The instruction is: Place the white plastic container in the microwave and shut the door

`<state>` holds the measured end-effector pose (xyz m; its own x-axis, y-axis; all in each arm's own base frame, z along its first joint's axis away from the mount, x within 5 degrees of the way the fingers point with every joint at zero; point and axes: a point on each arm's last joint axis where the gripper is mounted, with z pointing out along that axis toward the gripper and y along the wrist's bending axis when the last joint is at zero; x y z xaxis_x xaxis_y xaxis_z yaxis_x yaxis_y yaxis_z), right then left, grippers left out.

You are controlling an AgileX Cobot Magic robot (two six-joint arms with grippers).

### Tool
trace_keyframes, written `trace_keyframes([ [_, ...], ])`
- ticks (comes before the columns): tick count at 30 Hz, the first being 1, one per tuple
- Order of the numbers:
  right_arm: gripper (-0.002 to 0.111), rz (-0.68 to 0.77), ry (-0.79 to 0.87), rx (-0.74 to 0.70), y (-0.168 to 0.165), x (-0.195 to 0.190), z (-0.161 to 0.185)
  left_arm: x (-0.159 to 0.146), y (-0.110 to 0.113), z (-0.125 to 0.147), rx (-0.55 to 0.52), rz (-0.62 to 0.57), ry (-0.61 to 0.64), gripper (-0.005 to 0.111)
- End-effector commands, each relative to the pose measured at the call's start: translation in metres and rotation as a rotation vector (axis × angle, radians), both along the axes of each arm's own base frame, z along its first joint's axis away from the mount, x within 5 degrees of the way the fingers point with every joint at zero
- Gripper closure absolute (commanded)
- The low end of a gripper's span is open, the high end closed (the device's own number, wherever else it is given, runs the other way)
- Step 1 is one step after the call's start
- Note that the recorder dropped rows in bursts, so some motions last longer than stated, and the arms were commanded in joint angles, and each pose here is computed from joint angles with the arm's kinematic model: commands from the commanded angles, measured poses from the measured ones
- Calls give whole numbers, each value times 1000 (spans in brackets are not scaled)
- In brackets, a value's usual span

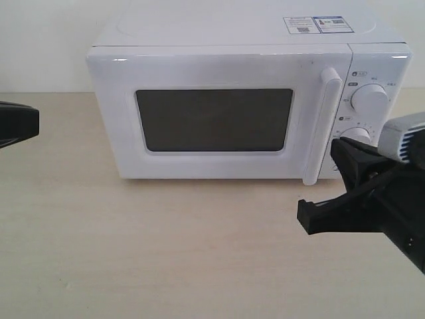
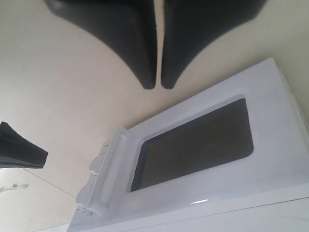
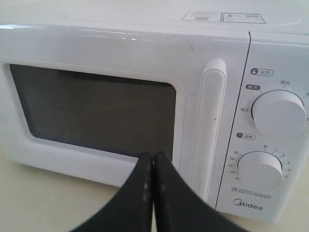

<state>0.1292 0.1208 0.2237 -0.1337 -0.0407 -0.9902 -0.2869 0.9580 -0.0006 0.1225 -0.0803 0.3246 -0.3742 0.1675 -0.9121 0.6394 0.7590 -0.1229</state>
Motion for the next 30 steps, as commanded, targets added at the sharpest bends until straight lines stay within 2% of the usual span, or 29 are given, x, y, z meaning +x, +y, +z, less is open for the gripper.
trace_keyframes([
  [1, 109, -3, -12, 5, -1, -1, 2, -1, 0, -1, -9, 3, 4, 102],
  [9, 109, 4, -7, 7, -1, -1, 2, -1, 0, -1, -9, 3, 4, 102],
  [14, 109, 10, -32, 78, -8, -5, 14, -1, 0, 0, -9, 5, 2, 102],
  [21, 109, -2, -118, 238, -31, -14, 41, -1, 0, -1, -9, 4, 3, 102],
  [27, 109, -135, -181, 307, -66, -12, 55, -1, 0, -1, -9, 4, 3, 102],
  [30, 109, -175, -170, 276, -84, -13, 56, -1, 0, -1, -9, 4, 3, 102],
])
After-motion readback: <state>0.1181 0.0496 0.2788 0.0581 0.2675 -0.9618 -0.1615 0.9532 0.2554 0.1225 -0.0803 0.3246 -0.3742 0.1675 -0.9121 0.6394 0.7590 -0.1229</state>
